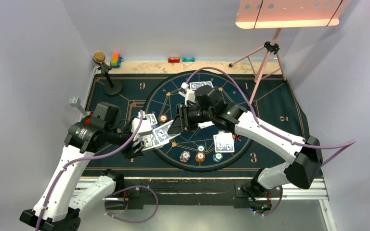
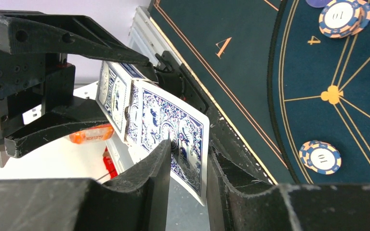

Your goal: Distribute texas hold em gaming equipment

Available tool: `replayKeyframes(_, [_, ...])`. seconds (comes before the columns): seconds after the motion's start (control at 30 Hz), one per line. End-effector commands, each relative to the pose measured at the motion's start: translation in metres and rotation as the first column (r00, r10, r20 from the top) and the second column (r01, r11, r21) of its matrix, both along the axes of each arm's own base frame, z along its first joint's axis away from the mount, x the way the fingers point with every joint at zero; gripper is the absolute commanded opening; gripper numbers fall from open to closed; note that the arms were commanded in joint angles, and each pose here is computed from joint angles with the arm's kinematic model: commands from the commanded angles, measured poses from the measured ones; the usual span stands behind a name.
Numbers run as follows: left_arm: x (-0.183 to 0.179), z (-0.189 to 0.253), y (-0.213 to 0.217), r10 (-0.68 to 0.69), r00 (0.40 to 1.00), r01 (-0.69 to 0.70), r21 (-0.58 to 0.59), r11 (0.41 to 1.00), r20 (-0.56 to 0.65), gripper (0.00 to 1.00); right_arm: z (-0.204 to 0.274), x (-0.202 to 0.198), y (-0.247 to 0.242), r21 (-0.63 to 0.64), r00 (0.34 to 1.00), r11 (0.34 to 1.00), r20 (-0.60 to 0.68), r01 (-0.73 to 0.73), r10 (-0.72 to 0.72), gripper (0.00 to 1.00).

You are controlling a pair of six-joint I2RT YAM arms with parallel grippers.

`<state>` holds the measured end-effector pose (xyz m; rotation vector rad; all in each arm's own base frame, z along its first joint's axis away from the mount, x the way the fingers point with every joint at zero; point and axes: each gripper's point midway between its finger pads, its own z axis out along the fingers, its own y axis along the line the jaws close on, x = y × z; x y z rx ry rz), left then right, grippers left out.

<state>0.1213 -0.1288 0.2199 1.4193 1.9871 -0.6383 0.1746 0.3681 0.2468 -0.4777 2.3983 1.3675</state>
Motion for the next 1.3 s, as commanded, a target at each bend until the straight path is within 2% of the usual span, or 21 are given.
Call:
replayKeyframes(0.0, [0.004, 0.021, -0.008, -0.014, 0.998, 0.018, -0.068, 0.998, 0.063, 0.00, 0.024, 0.009, -0.012, -0.004, 0.995, 0.999, 0.091, 0.043, -0.043, 0.32])
replayKeyframes(0.2, [0.003, 0.020, -0.008, -0.013, 0.998, 0.017, -0.065, 0.998, 0.065, 0.00, 0.030, 0.015, -0.020, -0.039, 0.988, 0.996, 0.130, 0.084, -0.079, 0.29])
replayKeyframes(0.43, [0.002, 0.016, -0.006, -0.011, 0.998, 0.015, -0.058, 0.998, 0.067, 0.00, 0.059, 0.023, -0.032, -0.025, 0.972, 0.989, 0.193, 0.143, -0.136, 0.13])
replayKeyframes(0.53, [0.001, 0.016, -0.006, -0.010, 0.998, 0.014, -0.058, 0.998, 0.069, 0.00, 0.066, 0.025, -0.038, -0.032, 0.967, 0.987, 0.207, 0.157, -0.147, 0.01])
replayKeyframes(0.7, [0.001, 0.015, -0.004, -0.010, 0.998, 0.013, -0.051, 0.999, 0.066, 0.00, 0.079, 0.032, -0.054, -0.040, 0.950, 0.978, 0.249, 0.205, -0.189, 0.00])
replayKeyframes(0.83, [0.000, 0.014, -0.004, -0.013, 0.998, 0.016, -0.052, 0.999, 0.066, 0.00, 0.058, 0.059, -0.080, -0.133, 0.926, 0.945, 0.279, 0.298, -0.253, 0.00])
replayKeyframes(0.93, [-0.001, 0.015, -0.005, -0.015, 0.998, 0.018, -0.058, 0.998, 0.061, 0.00, 0.016, 0.086, -0.102, -0.320, 0.895, 0.860, 0.341, 0.397, -0.287, 0.00])
replayKeyframes(1.0, [-0.002, 0.016, -0.005, -0.015, 0.998, 0.019, -0.059, 0.998, 0.056, 0.00, -0.009, 0.108, -0.127, -0.459, 0.853, 0.738, 0.417, 0.495, -0.312, 0.00])
replayKeyframes(1.1, [-0.003, 0.016, -0.004, -0.014, 0.998, 0.018, -0.056, 0.998, 0.061, 0.00, -0.033, 0.130, -0.160, -0.609, 0.797, 0.521, 0.517, 0.598, -0.311, 0.00])
replayKeyframes(1.2, [-0.003, 0.017, -0.004, -0.013, 0.998, 0.017, -0.054, 0.998, 0.065, 0.00, -0.043, 0.141, -0.177, -0.663, 0.745, 0.342, 0.605, 0.667, -0.280, 0.00])
replayKeyframes(1.27, [-0.003, 0.017, -0.004, -0.013, 0.998, 0.017, -0.054, 0.998, 0.063, 0.00, -0.053, 0.146, -0.182, -0.688, 0.730, 0.245, 0.639, 0.683, -0.244, 0.00])
